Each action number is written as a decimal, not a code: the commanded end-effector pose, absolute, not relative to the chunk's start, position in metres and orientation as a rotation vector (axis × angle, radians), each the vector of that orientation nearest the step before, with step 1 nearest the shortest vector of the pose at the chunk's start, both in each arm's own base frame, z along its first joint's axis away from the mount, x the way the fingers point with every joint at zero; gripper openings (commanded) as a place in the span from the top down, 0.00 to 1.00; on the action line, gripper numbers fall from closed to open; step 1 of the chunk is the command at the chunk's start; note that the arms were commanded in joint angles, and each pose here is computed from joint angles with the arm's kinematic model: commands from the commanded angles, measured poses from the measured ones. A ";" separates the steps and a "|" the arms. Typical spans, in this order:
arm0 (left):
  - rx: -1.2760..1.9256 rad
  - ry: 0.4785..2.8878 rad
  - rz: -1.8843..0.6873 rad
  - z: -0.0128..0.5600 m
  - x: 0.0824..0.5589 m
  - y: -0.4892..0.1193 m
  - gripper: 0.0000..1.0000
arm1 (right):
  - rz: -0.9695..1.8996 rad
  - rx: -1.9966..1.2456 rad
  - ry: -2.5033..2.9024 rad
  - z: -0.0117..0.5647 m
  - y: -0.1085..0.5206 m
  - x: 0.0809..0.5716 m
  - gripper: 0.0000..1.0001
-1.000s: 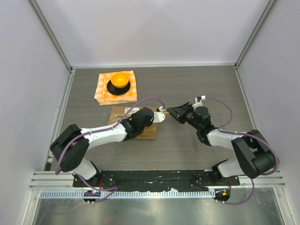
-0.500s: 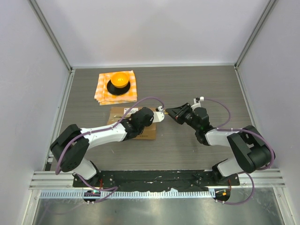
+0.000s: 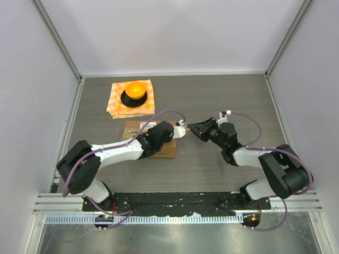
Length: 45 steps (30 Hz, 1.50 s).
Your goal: Unpack the express box
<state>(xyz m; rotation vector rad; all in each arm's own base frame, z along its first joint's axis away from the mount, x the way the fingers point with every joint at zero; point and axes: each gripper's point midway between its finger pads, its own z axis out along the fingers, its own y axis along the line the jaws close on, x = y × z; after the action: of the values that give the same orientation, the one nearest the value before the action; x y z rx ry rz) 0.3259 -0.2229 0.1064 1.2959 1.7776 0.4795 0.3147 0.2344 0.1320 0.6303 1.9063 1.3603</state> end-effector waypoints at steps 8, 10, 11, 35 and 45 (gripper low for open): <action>1.239 1.811 0.385 0.105 0.321 -0.232 1.00 | 1.449 0.620 1.851 0.143 0.243 0.317 0.99; 1.241 1.813 0.385 0.104 0.320 -0.233 1.00 | 1.472 0.619 1.847 0.144 0.247 0.316 0.99; 1.237 1.814 0.382 0.105 0.320 -0.233 1.00 | 1.471 0.627 1.856 0.139 0.248 0.317 0.99; 1.255 1.802 0.410 0.099 0.321 -0.235 1.00 | 1.571 0.648 2.092 0.122 0.266 0.255 0.99; 1.262 1.805 0.421 0.096 0.319 -0.233 1.00 | 1.626 0.724 2.132 0.108 0.254 0.219 0.99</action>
<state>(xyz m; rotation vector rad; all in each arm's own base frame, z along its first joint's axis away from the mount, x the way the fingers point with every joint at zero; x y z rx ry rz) 0.3130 -0.2400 0.1047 1.3507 1.7416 0.4404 0.2740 0.2368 0.1173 0.8098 1.9658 1.4629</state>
